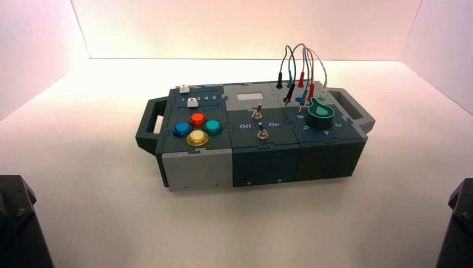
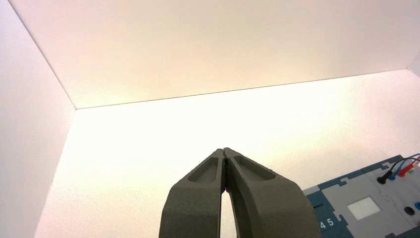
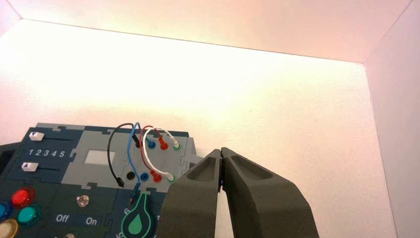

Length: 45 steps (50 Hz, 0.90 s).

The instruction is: Push the yellow button with the right gripper.

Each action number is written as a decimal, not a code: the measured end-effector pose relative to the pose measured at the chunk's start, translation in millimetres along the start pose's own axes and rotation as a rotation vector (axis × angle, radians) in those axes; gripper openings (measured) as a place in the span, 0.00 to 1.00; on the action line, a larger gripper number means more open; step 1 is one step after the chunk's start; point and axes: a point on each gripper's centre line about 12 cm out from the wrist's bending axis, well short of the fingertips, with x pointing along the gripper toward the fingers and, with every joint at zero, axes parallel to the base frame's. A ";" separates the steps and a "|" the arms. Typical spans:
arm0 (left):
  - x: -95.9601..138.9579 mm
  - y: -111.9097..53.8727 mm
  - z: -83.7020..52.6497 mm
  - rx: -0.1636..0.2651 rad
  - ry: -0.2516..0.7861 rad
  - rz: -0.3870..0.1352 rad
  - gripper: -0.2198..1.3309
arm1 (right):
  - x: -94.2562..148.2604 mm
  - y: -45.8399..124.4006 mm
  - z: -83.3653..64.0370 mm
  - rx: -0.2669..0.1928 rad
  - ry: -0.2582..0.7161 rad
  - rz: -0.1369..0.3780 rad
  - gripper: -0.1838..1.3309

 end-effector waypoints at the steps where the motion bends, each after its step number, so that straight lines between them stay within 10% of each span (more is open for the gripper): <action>1: 0.0 -0.4 0.0 -0.001 0.000 -0.002 0.04 | 0.0 0.0 0.0 0.000 0.000 0.000 0.03; 23: -0.9 -0.1 -0.1 0.000 -0.002 0.000 0.04 | 0.3 5.0 -1.9 -0.001 0.016 0.025 0.03; 32: 3.0 0.1 -2.2 0.006 0.015 0.000 0.04 | 5.6 34.1 -10.0 -0.059 0.089 0.155 0.03; 45: 13.1 1.4 -8.6 0.001 0.061 0.004 0.04 | 28.2 126.1 -17.8 -0.157 0.341 0.446 0.03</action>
